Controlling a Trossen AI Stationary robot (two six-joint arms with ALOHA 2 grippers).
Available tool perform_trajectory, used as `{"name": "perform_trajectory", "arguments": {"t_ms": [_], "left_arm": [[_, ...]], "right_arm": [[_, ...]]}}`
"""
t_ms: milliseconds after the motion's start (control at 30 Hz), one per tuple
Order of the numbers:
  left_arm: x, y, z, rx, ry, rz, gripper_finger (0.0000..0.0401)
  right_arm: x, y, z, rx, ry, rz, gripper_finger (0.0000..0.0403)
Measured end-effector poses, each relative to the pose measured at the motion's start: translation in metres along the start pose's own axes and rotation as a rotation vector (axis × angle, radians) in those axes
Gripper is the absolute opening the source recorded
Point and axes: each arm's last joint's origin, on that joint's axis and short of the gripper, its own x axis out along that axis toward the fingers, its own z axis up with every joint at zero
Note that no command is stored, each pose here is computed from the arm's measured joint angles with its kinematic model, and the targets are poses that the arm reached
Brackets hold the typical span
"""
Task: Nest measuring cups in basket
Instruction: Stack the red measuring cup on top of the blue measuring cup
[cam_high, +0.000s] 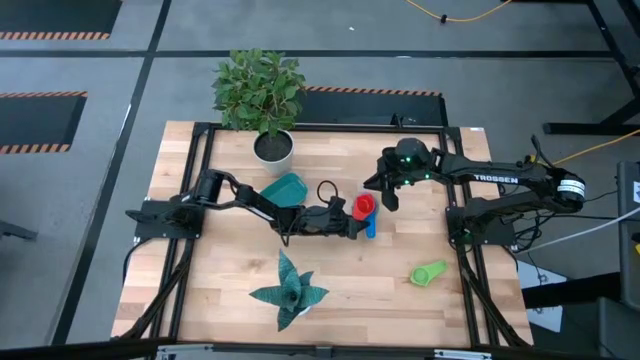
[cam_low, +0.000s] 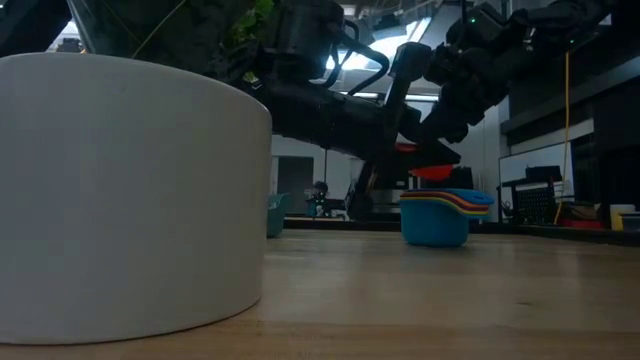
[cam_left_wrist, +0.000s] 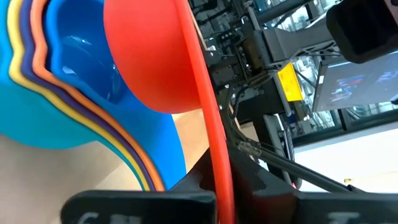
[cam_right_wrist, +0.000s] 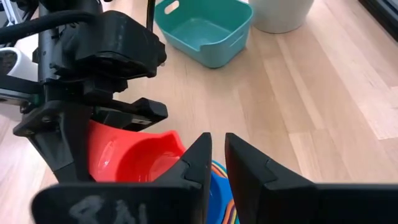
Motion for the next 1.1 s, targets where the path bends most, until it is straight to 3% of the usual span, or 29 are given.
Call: {"name": "perform_trajectory", "arguments": {"t_ms": [367,867,1100], "left_arm": [[0.0000,0.0003,-0.0001,0.000,-0.001,0.003,0.0002],[-0.0001,0.0000,0.0002,-0.001,-0.004,0.004,0.0070],[-0.0001,-0.0004,-0.0009,0.001,0.032,-0.011,0.0080]], "right_arm": [[0.0000,0.0000,-0.0003,0.001,0.003,0.000,0.0052],[0.0000,0.0000,-0.0006,0.002,0.006,0.000,0.0052],[-0.0002,0.0003,-0.0056,-0.015,0.056,0.002,0.0052]]}}
